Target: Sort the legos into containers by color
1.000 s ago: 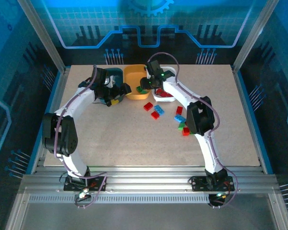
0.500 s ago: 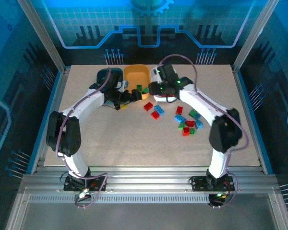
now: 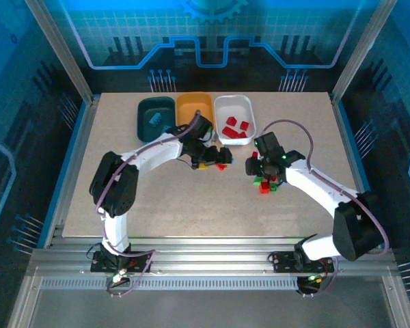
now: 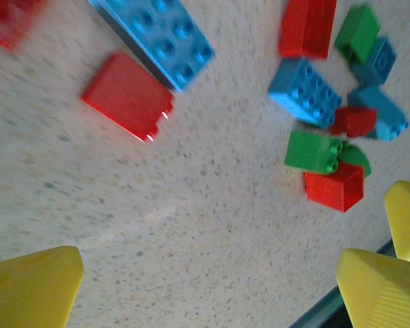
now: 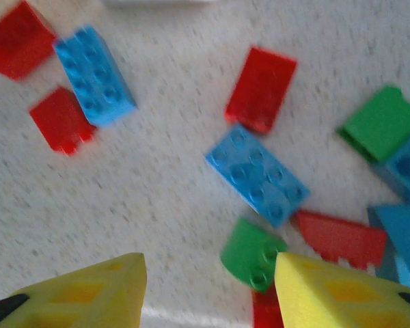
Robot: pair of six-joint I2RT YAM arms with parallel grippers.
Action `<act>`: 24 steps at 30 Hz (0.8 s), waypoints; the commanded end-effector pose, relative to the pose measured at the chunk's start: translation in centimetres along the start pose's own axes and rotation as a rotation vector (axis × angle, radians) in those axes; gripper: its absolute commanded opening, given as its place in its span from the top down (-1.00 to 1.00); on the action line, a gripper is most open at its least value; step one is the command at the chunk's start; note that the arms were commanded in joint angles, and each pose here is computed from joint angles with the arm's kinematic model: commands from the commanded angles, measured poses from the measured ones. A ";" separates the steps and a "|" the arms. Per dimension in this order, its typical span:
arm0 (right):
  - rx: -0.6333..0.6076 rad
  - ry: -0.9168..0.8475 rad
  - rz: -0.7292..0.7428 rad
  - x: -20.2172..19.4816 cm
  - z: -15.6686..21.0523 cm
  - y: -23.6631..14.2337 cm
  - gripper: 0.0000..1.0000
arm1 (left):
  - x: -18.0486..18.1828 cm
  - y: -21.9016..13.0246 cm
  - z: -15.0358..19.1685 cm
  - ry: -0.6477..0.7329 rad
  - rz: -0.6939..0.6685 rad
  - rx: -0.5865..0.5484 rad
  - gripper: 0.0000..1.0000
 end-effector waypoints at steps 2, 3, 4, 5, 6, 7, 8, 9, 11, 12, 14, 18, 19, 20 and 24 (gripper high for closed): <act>0.064 0.031 0.135 -2.7 3.9 -0.1 -0.16 | 0.3 -0.1 -0.2 -0.027 -0.007 -0.017 -0.94; 0.070 0.048 0.163 -3.2 4.4 -0.1 -0.21 | 0.4 -0.1 0.1 -0.032 -0.006 -0.014 -0.94; 0.072 0.055 0.172 -3.5 4.9 -0.1 -0.24 | 0.5 -0.1 0.3 -0.034 -0.005 -0.012 -0.94; 0.073 0.055 0.171 -3.5 5.2 0.0 -0.26 | 0.5 -0.2 0.4 -0.034 -0.005 -0.012 -0.94; 0.075 0.050 0.169 -3.5 5.3 0.2 -0.26 | 0.5 -0.3 0.6 -0.034 -0.006 -0.012 -0.94; 0.081 0.042 0.173 -3.5 5.4 0.4 -0.26 | 0.5 -0.5 0.8 -0.034 -0.008 -0.010 -0.94; 0.084 0.036 0.180 -3.5 5.4 0.7 -0.26 | 0.5 -0.7 0.8 -0.029 -0.010 -0.012 -0.95; 0.085 0.027 0.188 -3.4 5.3 0.9 -0.25 | 0.5 -0.9 0.9 -0.025 -0.015 -0.012 -0.95; 0.090 0.009 0.216 -3.6 5.1 1.5 -0.23 | 0.5 -1.5 1.0 -0.016 -0.025 -0.015 -0.95; 0.094 0.002 0.222 -3.5 5.1 1.8 -0.22 | 0.5 -1.7 1.1 -0.014 -0.029 -0.018 -0.95; 0.103 -0.008 0.212 -3.2 5.1 2.4 -0.15 | 0.4 -2.3 1.3 -0.008 -0.034 -0.026 -0.96; 0.112 -0.025 0.227 -3.0 5.0 3.1 0.07 | 0.8 -3.2 2.0 -0.007 -0.053 -0.037 -0.97; 0.107 -0.029 0.226 -3.0 4.9 3.1 0.15 | 1.1 -3.4 2.2 -0.013 -0.057 -0.037 -0.97; 0.095 -0.032 0.230 -2.9 4.8 2.9 0.24 | 1.2 -3.7 2.3 -0.017 -0.059 -0.040 -0.97; 0.034 -0.052 0.189 -1.8 4.1 1.2 0.41 | 1.6 -4.7 2.9 -0.027 -0.064 -0.056 -0.98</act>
Point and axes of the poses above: each hand's point on the last joint's axis, 136 mm out from that joint toward the fingers, its own y axis out along the fingers, its own x axis along the line the jaws close on, z = x × y, the point moved 3 cm from there along -y, back along the fingers, and after that the axes turned 12 degrees about y, right-handed, at the moved point
